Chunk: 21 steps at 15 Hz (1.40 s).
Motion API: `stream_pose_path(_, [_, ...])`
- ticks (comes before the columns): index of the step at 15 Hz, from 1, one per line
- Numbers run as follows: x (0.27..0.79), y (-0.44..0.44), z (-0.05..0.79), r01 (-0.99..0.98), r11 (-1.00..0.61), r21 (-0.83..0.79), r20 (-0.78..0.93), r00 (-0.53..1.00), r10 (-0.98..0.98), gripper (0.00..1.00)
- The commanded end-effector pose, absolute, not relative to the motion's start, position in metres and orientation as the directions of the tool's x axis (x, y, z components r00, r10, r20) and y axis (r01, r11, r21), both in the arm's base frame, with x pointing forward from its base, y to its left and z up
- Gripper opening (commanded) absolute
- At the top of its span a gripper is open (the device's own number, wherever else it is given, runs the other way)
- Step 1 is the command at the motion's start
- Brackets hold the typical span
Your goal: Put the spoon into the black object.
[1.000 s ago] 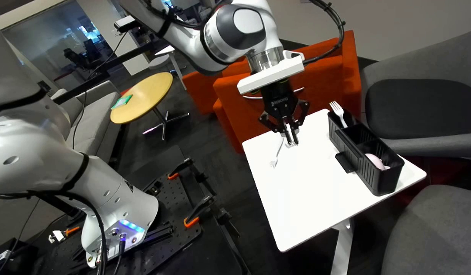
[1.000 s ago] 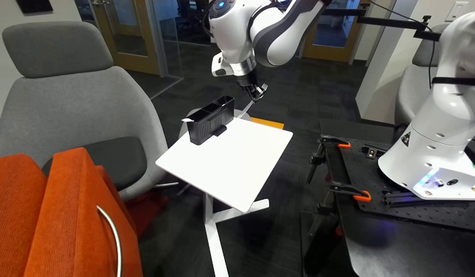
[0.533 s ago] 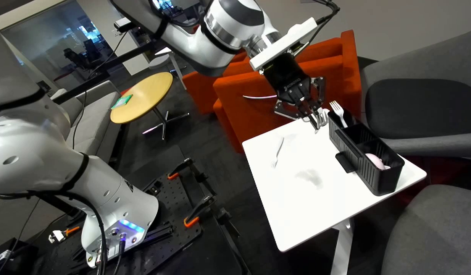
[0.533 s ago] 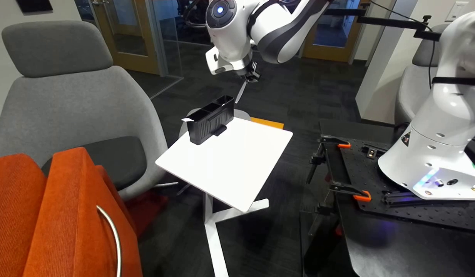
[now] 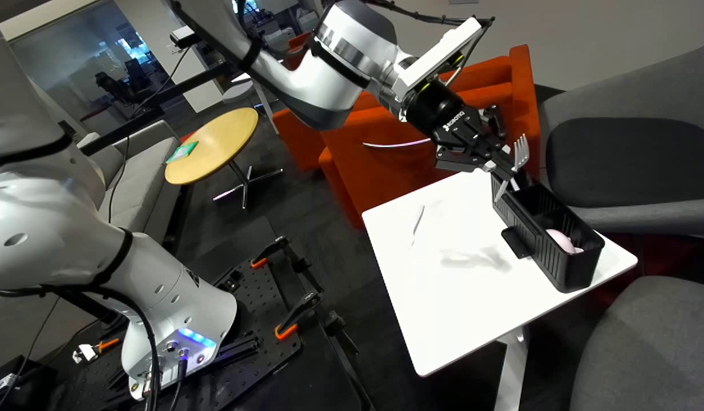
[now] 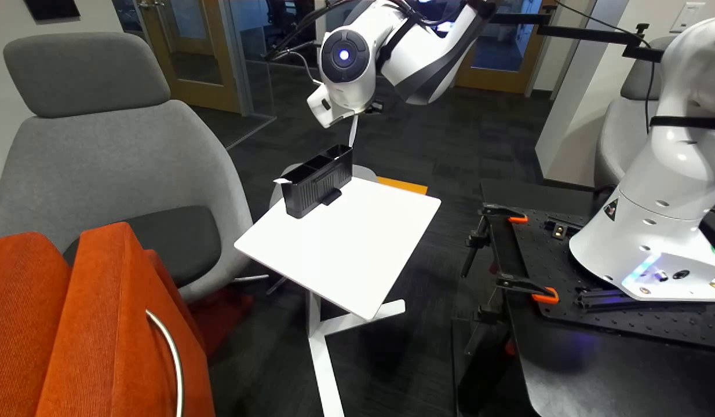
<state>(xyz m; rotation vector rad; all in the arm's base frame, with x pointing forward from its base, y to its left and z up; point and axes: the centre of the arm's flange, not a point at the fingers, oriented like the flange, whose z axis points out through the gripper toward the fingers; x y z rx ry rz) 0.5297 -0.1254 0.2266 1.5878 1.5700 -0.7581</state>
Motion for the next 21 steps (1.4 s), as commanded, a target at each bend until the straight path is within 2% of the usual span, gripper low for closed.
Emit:
stream_pose_path(1, [0.53, -0.125, 0.227, 0.993, 0.051, 0.109, -0.84, 0.065, 0.538, 0.11])
stream_pose_path(2, [0.535, -0.125, 0.222, 0.989, 0.094, 0.116, -0.872, 0.056, 0.485, 0.03])
stream_pose_path(8, [0.561, -0.121, 0.21, 0.943, 0.333, 0.023, -0.921, -0.11, 0.374, 0.03])
stream_pose_path(16, [0.575, -0.148, 0.167, 0.898, 0.438, -0.05, -0.938, -0.193, 0.288, 0.03])
stream_pose_path(21, [0.579, -0.148, 0.154, 0.866, 0.5, -0.017, -0.933, -0.194, 0.304, 0.03])
